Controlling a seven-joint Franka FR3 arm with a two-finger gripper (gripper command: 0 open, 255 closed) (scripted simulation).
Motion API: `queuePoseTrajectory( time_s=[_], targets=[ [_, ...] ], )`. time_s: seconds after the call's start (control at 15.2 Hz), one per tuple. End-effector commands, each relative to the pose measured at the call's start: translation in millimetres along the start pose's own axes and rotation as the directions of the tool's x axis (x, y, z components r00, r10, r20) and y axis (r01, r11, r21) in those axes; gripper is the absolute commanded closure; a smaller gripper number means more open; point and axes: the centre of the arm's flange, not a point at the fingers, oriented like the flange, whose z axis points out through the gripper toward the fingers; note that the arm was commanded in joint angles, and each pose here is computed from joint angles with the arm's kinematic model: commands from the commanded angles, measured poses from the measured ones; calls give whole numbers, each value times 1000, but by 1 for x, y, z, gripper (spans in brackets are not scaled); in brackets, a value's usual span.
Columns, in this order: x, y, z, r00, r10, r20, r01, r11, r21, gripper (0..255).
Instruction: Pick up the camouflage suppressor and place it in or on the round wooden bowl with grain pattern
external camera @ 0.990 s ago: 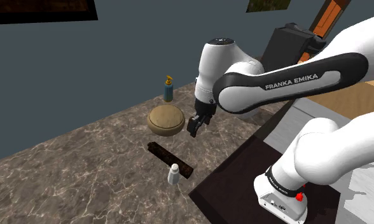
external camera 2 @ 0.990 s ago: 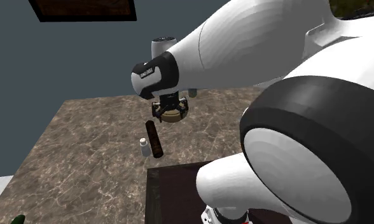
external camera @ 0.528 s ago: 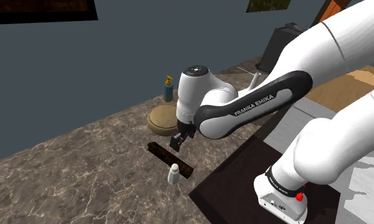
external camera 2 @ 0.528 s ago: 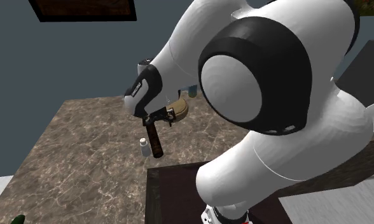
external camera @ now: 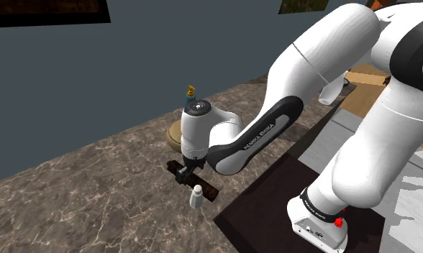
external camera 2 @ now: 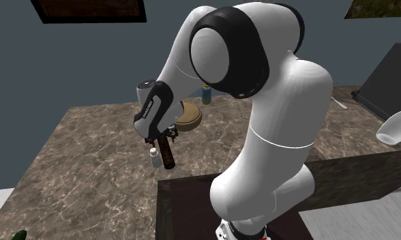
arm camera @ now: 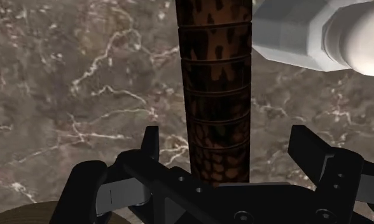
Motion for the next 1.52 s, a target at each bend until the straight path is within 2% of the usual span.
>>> queuePoseTrajectory(
  time_s=[0.0, 0.33, 0.79, 0.86, 1.45],
  targets=[
    [1, -1, 13, 1000, 0, -2, 0, 1000, 0, 0],
    [1, -1, 37, 1000, 0, -2, 0, 1000, 0, 0],
    [1, -1, 37, 1000, 0, -2, 0, 1000, 0, 0],
    [1, -1, 37, 1000, 0, -2, 0, 1000, 0, 255],
    [1, -1, 37, 1000, 0, -2, 0, 1000, 0, 255]
  ],
)
